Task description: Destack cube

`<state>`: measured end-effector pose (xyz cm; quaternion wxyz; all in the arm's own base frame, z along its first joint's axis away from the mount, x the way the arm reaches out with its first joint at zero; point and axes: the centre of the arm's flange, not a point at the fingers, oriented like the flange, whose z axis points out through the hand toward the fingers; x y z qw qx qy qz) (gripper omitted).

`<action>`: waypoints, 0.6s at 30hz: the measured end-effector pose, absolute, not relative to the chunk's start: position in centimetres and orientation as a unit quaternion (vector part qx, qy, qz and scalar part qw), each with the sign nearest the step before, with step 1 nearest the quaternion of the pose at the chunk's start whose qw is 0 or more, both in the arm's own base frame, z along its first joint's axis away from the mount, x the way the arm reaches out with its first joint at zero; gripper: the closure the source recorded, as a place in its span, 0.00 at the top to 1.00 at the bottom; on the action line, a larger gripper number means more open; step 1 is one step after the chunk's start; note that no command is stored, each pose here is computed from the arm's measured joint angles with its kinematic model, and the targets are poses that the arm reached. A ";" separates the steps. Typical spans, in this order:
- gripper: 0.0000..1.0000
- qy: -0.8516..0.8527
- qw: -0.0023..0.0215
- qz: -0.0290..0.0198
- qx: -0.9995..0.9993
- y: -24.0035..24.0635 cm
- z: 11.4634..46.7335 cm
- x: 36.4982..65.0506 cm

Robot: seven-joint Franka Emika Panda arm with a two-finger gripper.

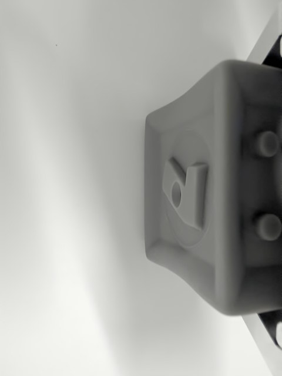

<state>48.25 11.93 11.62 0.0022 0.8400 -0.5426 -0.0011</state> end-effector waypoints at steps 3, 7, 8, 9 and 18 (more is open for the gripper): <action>0.00 -0.543 0.002 -0.001 0.840 11.9 11.6 48.3; 1.00 -0.543 0.002 -0.001 0.840 11.9 11.5 48.3; 1.00 -0.543 0.002 -0.001 0.840 11.9 11.5 48.3; 1.00 -0.543 0.002 -0.001 0.840 11.9 11.5 48.3; 1.00 -0.543 0.002 -0.001 0.840 11.9 11.5 48.3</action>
